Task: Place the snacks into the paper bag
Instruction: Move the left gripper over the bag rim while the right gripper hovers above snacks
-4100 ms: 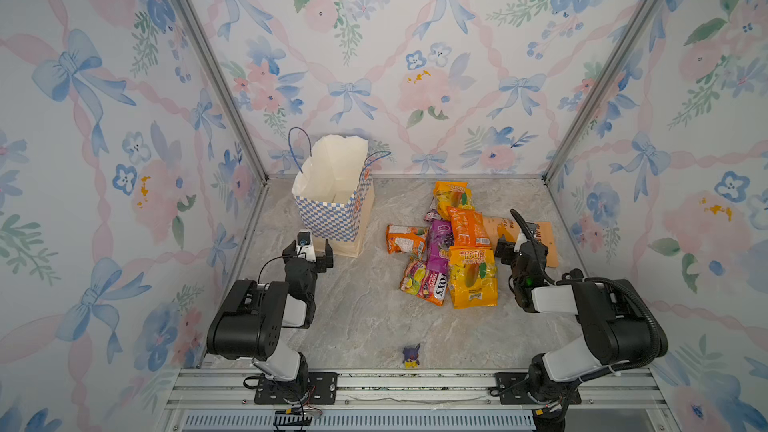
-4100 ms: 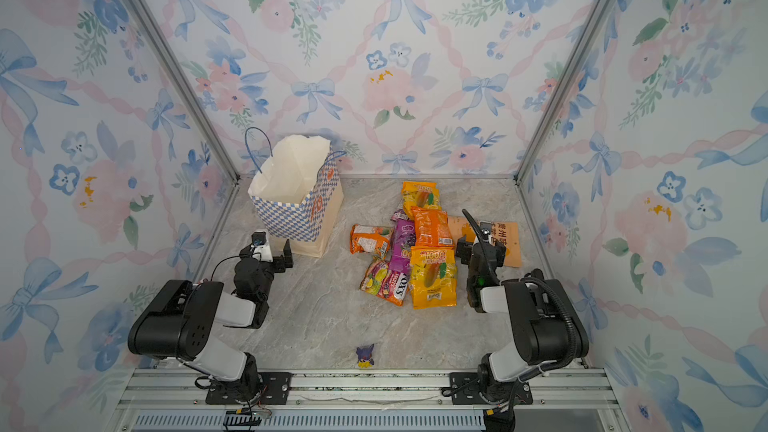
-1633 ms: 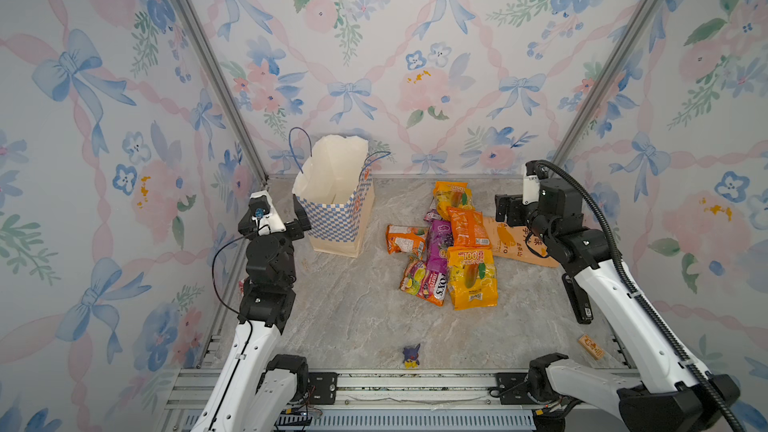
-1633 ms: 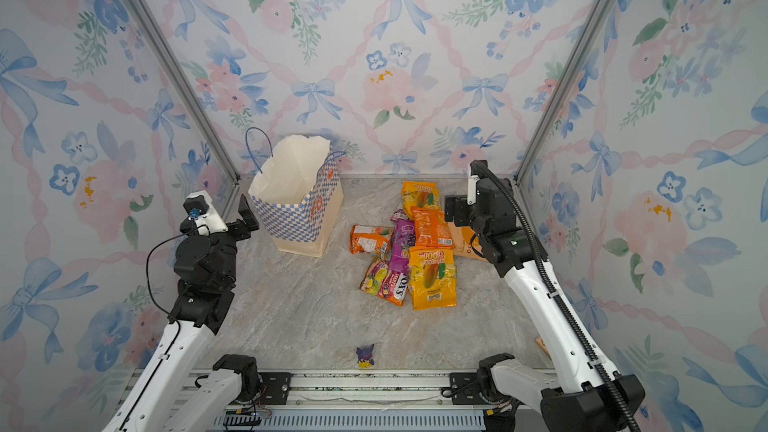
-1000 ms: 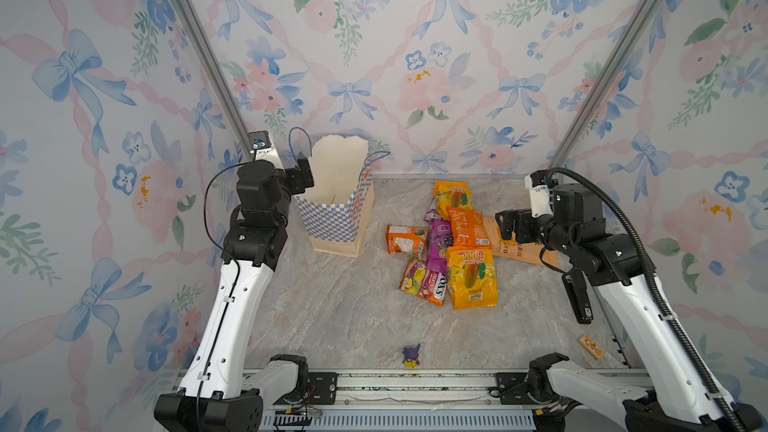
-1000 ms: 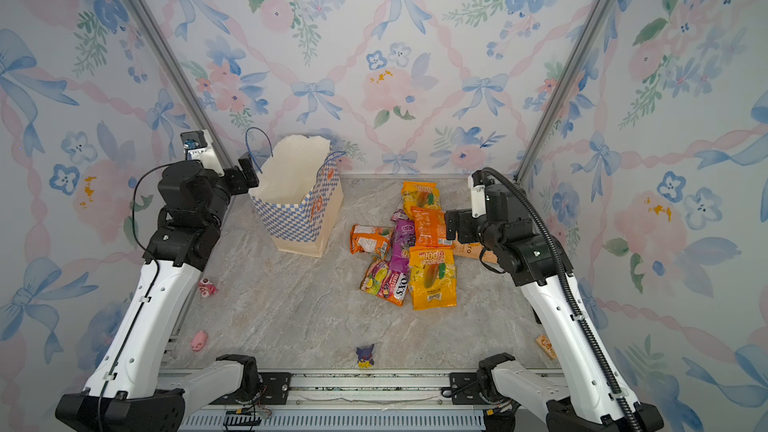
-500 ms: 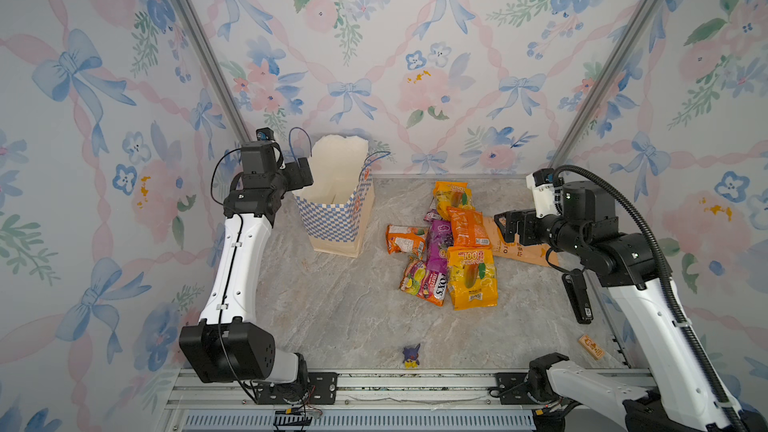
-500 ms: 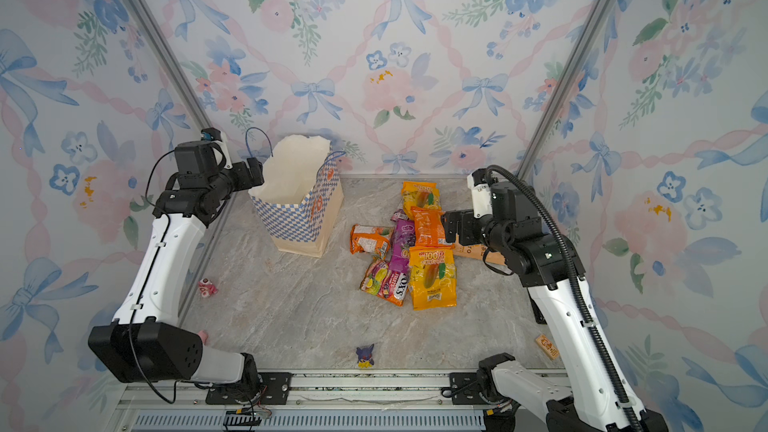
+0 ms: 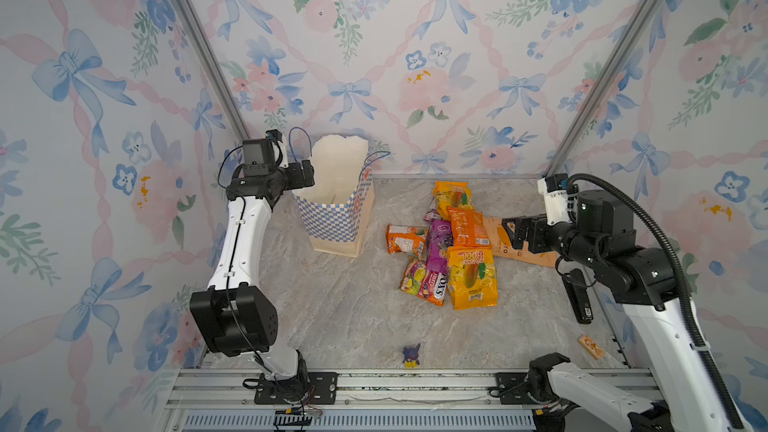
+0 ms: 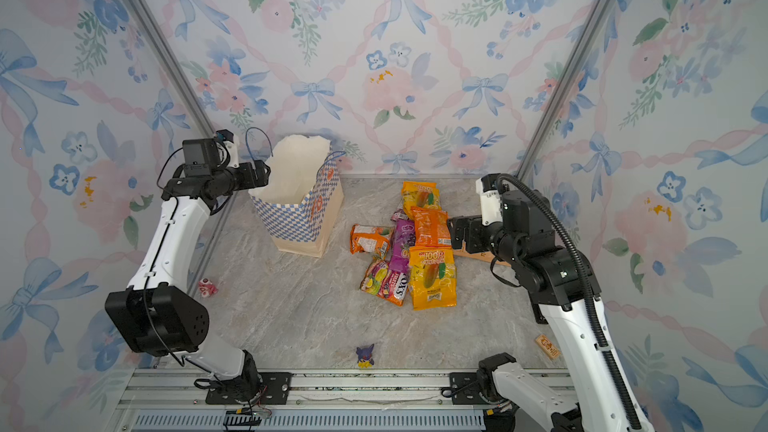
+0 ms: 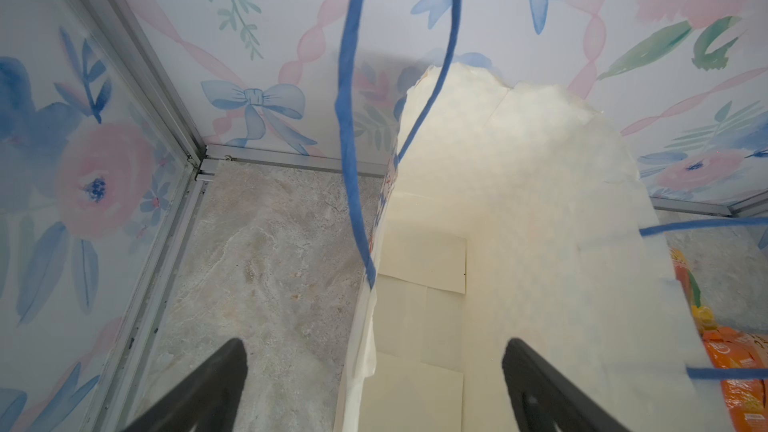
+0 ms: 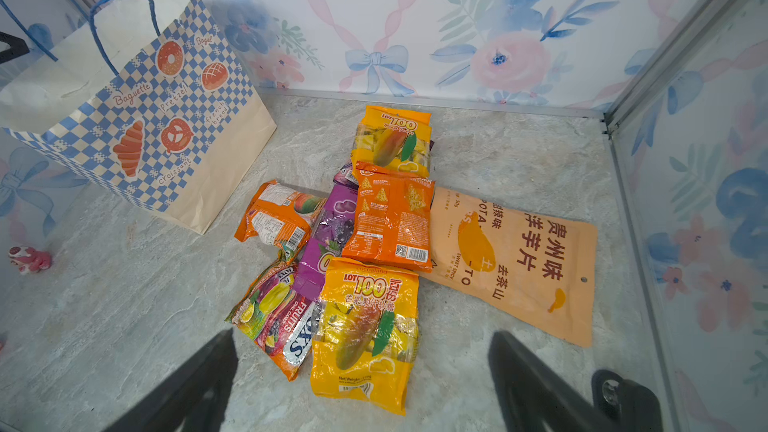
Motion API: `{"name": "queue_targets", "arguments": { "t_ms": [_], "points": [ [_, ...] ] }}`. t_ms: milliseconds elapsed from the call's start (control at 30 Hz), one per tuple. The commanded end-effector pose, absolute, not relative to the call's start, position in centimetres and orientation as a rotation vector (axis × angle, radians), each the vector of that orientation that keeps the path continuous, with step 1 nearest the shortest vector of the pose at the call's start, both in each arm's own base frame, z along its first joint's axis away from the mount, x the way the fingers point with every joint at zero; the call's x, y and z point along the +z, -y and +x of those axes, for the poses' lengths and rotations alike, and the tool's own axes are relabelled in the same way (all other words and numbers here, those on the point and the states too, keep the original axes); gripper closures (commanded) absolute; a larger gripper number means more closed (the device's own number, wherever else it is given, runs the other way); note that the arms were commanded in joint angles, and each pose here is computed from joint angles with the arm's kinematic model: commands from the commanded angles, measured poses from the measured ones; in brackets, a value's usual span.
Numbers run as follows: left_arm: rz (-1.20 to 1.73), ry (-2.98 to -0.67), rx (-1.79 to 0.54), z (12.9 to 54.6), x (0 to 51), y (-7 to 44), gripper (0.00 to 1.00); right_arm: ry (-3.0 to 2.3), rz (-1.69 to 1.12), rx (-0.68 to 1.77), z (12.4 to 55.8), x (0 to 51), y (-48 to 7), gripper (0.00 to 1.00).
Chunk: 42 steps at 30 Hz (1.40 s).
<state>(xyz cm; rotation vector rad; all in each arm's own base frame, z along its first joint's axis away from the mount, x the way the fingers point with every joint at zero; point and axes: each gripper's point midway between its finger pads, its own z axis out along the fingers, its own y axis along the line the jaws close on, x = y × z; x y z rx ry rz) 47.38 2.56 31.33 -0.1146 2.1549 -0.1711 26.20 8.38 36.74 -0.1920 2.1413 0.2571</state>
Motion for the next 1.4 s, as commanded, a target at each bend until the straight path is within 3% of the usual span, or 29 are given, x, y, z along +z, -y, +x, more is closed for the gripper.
{"name": "queue_targets", "arguments": {
  "t_ms": [0, 233, 967, 1200, 1367],
  "points": [
    [-0.076, -2.18, -0.154, 48.1, 30.5, -2.8, 0.02, -2.175, -0.188, 0.23, 25.5, 35.7, -8.0, 0.04],
    [-0.044, -2.198, -0.135, 49.0, 29.6, -2.8, 0.03, -2.182, -0.19, 0.229, 25.5, 35.2, -8.0, 0.04],
    [0.003, -2.231, -0.127, 51.2, 27.8, -1.3, 0.22, -2.185, -0.18, 0.236, 26.1, 34.6, -8.2, 0.03],
    [-0.033, -2.233, -0.157, 51.4, 27.7, -1.3, 0.45, -2.183, -0.172, 0.242, 26.1, 34.5, -8.2, 0.03],
    [-0.033, -2.241, -0.183, 51.7, 27.2, -0.9, 0.53, -2.182, -0.169, 0.247, 26.0, 34.6, -8.2, 0.03]
  ]
}}
